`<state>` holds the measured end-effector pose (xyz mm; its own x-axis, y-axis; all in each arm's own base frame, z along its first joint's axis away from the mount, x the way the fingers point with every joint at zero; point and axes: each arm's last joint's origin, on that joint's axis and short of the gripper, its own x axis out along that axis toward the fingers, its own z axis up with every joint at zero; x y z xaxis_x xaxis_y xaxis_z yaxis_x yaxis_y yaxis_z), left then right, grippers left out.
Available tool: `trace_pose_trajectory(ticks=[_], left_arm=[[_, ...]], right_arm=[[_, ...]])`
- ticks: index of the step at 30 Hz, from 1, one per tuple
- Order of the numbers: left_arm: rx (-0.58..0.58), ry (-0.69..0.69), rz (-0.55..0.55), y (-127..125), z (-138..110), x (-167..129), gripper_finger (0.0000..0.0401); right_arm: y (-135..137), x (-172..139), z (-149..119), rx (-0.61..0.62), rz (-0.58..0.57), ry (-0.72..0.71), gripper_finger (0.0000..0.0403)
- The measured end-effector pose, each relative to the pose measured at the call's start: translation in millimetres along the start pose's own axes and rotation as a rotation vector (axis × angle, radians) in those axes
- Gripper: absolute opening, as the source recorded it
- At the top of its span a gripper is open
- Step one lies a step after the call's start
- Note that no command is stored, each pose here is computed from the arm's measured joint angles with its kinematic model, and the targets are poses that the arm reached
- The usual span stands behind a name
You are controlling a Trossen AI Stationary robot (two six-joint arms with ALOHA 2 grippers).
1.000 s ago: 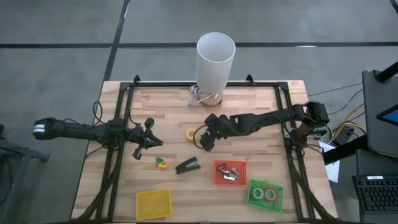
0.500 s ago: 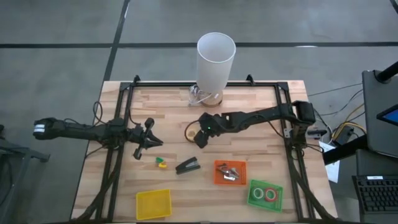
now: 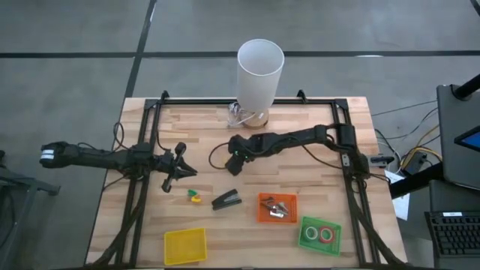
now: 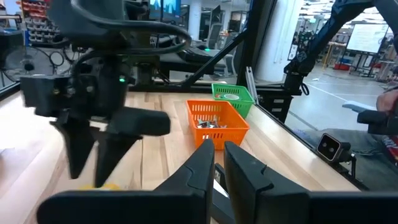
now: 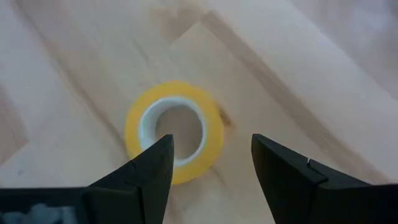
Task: Pick and place Stapler, Stapler remover, tape
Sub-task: Put the yellow tape into the green basket
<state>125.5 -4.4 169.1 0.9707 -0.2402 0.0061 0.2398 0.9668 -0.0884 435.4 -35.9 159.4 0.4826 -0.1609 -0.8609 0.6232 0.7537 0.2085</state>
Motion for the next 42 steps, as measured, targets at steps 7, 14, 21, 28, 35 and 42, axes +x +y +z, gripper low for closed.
trace_pose_trajectory(ticks=[7,14,21,28,35,42], left_arm=[[-0.001,0.002,0.000,0.0,-0.2,0.0,0.0039],[-0.001,0.004,0.000,0.0,-0.4,0.0,0.0039],[-0.002,0.007,0.001,0.1,-0.7,0.0,0.0039],[-0.002,0.008,0.001,0.1,-0.8,0.0,0.0039],[-0.003,0.009,0.001,0.1,-0.9,0.0,0.0039],[-0.002,0.009,0.001,0.1,-0.9,0.0,0.0039]], right_arm=[[-1.2,4.2,2.1,0.004,-0.013,0.004,0.0210],[-2.5,4.9,2.4,0.016,-0.015,0.001,0.0206],[-3.1,7.4,0.1,0.029,-0.007,-0.006,0.0188],[-7.4,12.8,-4.9,0.031,-0.006,-0.010,0.0173],[-7.8,13.5,-4.8,0.030,0.000,-0.017,0.0153],[-12.8,14.2,-1.7,0.022,-0.012,-0.025,0.0113]])
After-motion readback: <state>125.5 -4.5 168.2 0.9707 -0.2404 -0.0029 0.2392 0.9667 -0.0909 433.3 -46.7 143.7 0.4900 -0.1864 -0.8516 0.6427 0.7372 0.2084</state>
